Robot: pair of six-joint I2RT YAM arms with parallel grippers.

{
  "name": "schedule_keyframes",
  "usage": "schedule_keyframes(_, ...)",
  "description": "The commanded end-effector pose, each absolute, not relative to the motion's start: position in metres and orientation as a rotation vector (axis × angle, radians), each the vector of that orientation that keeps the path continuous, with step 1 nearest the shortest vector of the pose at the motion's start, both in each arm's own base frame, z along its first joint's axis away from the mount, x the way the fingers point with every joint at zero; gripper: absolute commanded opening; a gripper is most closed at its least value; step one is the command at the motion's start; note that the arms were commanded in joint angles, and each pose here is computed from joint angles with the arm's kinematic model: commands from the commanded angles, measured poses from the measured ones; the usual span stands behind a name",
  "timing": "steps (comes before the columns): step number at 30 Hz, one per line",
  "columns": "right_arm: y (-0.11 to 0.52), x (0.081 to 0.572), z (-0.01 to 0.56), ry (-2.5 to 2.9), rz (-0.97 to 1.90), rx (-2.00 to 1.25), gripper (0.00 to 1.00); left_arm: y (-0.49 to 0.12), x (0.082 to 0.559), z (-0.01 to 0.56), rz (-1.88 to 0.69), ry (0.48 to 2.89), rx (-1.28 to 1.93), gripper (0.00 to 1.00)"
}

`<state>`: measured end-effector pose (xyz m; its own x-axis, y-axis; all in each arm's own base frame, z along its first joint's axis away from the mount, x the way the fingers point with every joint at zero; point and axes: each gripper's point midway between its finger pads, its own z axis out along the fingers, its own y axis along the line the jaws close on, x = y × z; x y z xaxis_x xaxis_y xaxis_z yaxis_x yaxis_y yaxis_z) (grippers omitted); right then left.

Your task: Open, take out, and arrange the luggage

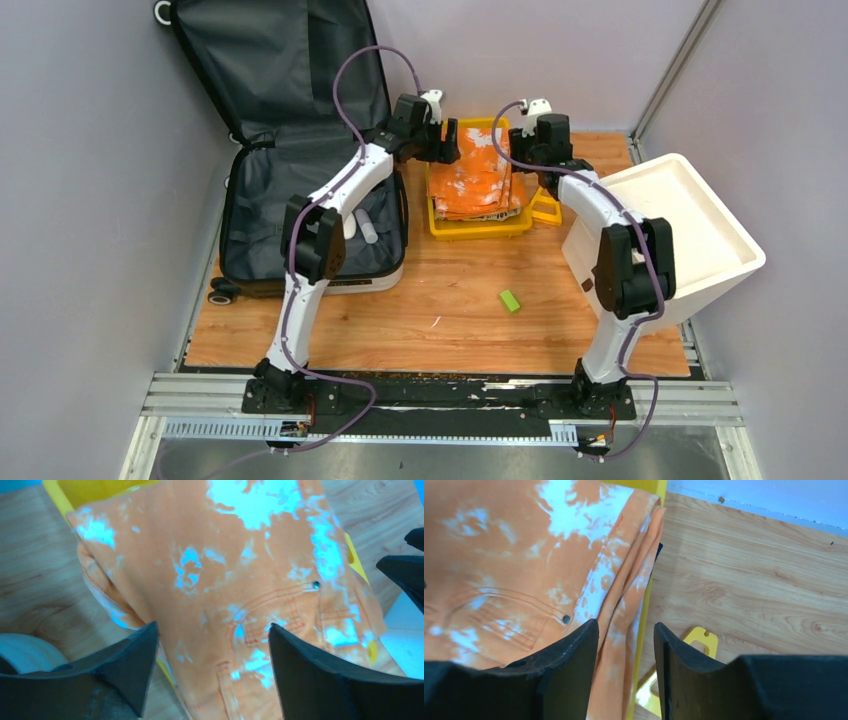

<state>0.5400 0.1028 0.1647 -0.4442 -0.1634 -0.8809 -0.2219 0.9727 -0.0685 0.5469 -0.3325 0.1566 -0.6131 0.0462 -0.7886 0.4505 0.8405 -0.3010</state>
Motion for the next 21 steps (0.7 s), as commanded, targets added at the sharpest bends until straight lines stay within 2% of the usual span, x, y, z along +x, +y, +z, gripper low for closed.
schedule_keyframes(1,0.127,0.522,0.249,1.902,0.256,-0.201,0.40,-0.320,0.523,0.279,-0.652,1.962,0.389,0.96)
schedule_keyframes(3,0.141,0.513,0.251,1.902,0.365,-0.189,0.34,-0.310,0.513,0.288,-0.625,1.961,0.379,0.99)
schedule_keyframes(5,0.151,0.508,0.247,1.902,0.434,-0.194,0.32,-0.301,0.500,0.295,-0.608,1.954,0.385,1.00)
schedule_keyframes(8,0.158,0.511,0.234,1.912,0.464,-0.173,0.30,-0.286,0.477,0.301,-0.578,1.973,0.407,1.00)
schedule_keyframes(11,0.161,0.521,0.205,1.955,0.478,-0.135,0.23,-0.279,0.450,0.300,-0.596,2.009,0.458,1.00)
schedule_keyframes(18,0.155,0.543,0.130,2.093,0.428,-0.019,0.20,-0.239,0.382,0.283,-0.540,2.110,0.507,1.00)
schedule_keyframes(21,0.151,0.546,0.128,2.124,0.397,-0.002,0.20,-0.213,0.369,0.275,-0.417,2.110,0.511,1.00)
